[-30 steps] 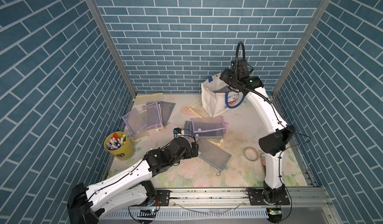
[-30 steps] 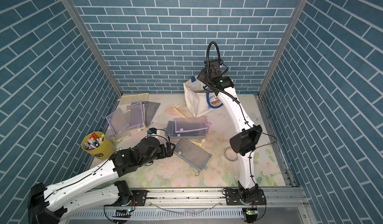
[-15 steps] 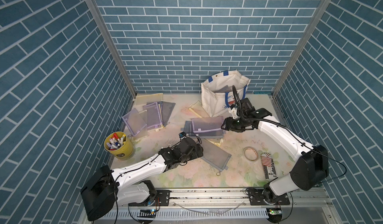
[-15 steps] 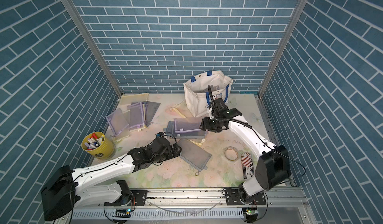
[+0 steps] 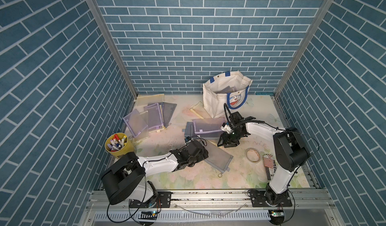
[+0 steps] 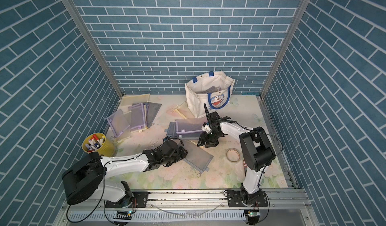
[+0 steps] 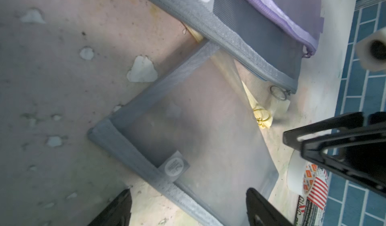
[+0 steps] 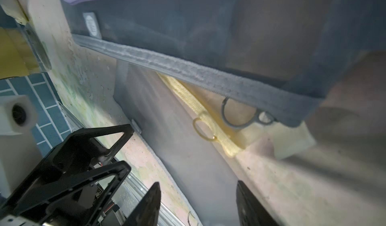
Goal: Put the pencil pouch into the canvas bag
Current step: Pick up the pencil pouch from the center of the board.
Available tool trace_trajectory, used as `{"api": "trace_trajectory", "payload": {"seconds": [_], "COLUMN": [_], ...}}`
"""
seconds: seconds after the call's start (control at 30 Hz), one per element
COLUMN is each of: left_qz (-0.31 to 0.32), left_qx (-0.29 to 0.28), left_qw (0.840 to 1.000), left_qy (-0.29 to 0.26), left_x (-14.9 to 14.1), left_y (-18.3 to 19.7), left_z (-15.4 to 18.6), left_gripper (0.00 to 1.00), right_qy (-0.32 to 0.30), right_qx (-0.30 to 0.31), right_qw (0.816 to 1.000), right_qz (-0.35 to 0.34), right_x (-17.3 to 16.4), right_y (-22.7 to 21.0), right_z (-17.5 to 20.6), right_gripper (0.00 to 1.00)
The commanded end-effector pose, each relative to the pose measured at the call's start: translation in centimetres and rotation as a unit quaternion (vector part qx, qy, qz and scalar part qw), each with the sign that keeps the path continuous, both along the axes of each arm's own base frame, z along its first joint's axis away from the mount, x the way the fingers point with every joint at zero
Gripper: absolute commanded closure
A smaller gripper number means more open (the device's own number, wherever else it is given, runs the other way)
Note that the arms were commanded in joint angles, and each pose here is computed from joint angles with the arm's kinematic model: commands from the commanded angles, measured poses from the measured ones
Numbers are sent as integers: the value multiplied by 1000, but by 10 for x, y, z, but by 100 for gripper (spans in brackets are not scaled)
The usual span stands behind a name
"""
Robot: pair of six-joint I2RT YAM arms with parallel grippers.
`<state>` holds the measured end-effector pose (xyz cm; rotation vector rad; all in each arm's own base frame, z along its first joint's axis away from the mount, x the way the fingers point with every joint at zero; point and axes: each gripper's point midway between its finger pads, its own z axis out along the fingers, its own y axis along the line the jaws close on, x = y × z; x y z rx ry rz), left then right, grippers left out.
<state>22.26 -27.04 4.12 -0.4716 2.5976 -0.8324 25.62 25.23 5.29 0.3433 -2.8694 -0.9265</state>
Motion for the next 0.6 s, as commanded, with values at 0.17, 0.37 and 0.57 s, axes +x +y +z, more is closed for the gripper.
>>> {"api": "trace_trajectory", "payload": {"seconds": [0.17, 0.37, 0.57], "left_qz": [9, 3, -8], "left_qx": [-13, -18, -31], "left_qw": [1000, 1000, 999], "left_qy": [9, 12, 18], "left_x": [3, 4, 4], "left_y": [-8, -13, -23], "left_z": [-18, -26, -31], "left_gripper": [19, 21, 23], "right_qy": [-10, 9, 7], "right_qx": [-3, 12, 32], "right_qw": [1000, 1000, 999], "right_qz": [24, 16, 7], "right_x": [3, -11, -18], "right_y": [-1, 0, 5], "right_z": [-18, -23, -16], "right_gripper": [43, 44, 53]}}
